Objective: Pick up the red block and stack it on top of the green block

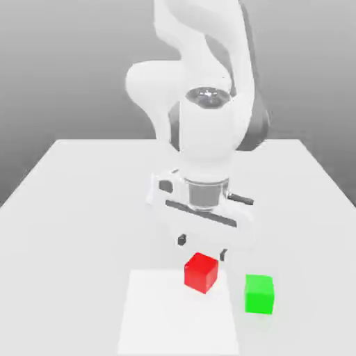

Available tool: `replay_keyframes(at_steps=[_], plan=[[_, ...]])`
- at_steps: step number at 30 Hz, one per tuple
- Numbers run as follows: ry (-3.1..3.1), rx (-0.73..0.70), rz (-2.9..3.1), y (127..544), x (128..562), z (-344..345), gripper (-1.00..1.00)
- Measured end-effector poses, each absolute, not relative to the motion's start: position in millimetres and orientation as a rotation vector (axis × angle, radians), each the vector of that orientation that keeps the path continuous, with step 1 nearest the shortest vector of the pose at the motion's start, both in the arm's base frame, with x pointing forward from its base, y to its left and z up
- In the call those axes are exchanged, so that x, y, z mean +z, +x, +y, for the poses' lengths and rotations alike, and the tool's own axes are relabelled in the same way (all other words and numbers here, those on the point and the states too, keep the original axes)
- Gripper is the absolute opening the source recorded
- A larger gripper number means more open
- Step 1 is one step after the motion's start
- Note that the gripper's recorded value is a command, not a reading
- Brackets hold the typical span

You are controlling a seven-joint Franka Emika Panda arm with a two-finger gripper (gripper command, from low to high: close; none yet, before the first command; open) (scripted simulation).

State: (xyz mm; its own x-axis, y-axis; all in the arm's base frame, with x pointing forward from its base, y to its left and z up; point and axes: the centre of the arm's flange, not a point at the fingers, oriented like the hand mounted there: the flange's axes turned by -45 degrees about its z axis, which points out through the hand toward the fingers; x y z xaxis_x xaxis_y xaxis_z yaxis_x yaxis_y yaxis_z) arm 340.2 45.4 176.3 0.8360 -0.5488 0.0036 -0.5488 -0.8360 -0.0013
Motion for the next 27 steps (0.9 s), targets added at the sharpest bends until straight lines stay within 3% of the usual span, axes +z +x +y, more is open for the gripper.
replay_keyframes(at_steps=[3, 4, 11, 18, 24, 27], plan=[[-3.009, 0.0, 0.898, 338, 150, 47, 0.0], [-3.01, 0.0, 0.897, 337, 145, 47, -1.0], [-3.01, -0.003, 0.897, 337, 146, 47, -1.0], [-3.013, -0.003, 0.892, 337, 199, 48, -1.0], [-3.113, -0.002, 0.426, 370, 238, 136, -1.0], [-3.126, -0.002, 0.318, 377, 226, 158, -1.0]])
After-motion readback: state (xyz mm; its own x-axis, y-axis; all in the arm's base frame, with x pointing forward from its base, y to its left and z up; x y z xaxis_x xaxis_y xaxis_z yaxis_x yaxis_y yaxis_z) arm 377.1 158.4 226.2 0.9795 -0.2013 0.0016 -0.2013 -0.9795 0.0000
